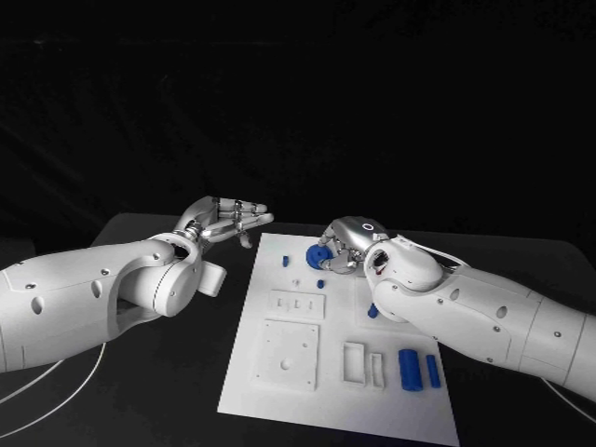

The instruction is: Assemble the parts on the task board

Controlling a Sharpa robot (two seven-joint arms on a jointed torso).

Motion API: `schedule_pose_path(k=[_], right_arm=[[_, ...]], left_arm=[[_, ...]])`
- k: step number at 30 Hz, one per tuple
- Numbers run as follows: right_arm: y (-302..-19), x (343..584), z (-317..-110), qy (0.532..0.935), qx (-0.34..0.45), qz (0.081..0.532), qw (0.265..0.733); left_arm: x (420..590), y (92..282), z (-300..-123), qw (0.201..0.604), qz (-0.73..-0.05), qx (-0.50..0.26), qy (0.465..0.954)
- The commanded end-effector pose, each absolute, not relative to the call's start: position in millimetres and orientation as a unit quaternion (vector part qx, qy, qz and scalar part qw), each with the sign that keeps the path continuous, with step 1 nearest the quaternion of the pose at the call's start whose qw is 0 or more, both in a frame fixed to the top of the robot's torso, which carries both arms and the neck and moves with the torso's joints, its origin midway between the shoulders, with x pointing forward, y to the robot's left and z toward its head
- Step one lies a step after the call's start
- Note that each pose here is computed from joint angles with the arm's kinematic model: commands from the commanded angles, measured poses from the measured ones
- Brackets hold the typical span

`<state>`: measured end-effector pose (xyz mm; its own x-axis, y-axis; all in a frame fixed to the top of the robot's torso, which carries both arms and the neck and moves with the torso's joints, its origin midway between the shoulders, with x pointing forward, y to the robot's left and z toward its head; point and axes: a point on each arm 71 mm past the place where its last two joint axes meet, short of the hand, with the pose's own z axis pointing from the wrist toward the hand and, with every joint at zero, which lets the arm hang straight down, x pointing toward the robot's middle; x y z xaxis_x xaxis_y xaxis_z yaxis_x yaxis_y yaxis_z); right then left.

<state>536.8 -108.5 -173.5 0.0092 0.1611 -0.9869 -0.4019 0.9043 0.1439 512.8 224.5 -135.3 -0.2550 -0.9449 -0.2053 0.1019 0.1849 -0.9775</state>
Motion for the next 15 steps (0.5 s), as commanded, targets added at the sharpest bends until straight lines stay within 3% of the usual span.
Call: schedule_pose_path(k=[1,15], right_arm=[[-105.8,536.5,-175.6,0.678,-0.102,0.198,0.701],[-103.4,538.3,-185.1,0.687,-0.103,0.192,0.694]], left_arm=[[512.8,221.2,-133.4,0.489,-0.538,-0.351,0.59],[513.2,220.1,-133.7,0.487,-0.537,-0.352,0.592]])
